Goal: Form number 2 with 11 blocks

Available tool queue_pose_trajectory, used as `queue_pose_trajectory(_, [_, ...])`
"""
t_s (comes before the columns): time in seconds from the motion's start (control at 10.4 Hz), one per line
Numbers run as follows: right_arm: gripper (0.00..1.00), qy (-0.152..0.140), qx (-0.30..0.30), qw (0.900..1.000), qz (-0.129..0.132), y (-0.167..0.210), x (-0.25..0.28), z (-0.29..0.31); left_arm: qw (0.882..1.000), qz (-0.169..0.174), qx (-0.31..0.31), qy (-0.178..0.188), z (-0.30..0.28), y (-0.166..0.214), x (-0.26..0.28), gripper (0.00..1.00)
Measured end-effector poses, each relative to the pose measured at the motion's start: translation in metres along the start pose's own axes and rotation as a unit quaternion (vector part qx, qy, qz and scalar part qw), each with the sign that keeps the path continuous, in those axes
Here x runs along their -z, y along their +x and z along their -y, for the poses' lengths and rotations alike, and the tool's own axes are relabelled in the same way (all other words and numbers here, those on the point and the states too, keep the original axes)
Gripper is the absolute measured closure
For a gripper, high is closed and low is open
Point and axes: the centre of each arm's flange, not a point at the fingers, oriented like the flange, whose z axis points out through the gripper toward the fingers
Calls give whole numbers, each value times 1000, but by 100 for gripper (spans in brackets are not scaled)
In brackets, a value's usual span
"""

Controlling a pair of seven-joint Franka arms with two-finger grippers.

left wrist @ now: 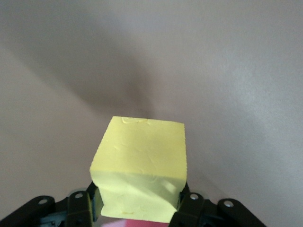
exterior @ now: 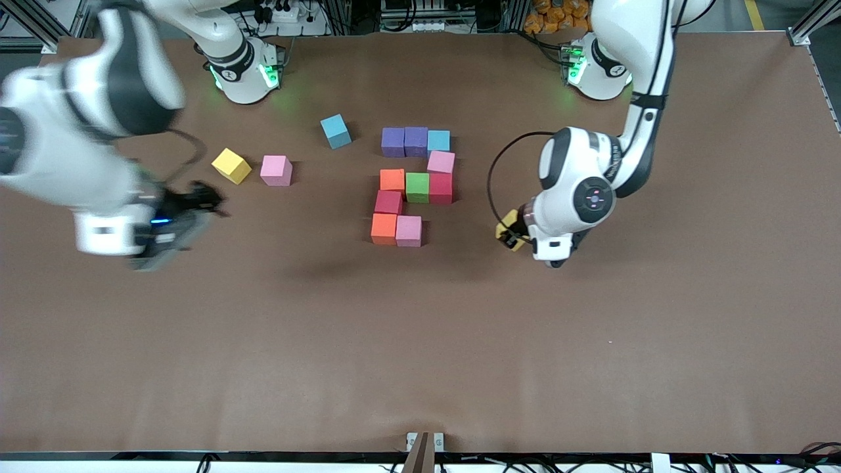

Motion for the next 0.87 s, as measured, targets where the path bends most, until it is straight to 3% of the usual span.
queue_pose_trajectory(0.19, [0,-16,-121,992,13,-32,42,-32,997,6,71,-4,-19,-24,-17,39])
queue_pose_trajectory(0.29, [0,-27,-164,986,7,-43,61,-34,995,5,96,-11,-29,-38,-28,40])
queue_pose_trajectory(0.48, [0,-36,-215,976,-17,-62,92,-37,990,8,139,-30,-43,-61,-51,40])
queue_pose_trajectory(0.67, [0,-29,-280,959,-17,-78,98,-47,983,37,178,-38,-48,-65,-63,40])
queue_pose_trajectory(0.87, [0,-22,-293,956,-10,-81,96,-48,972,75,215,-50,-52,-59,-57,40])
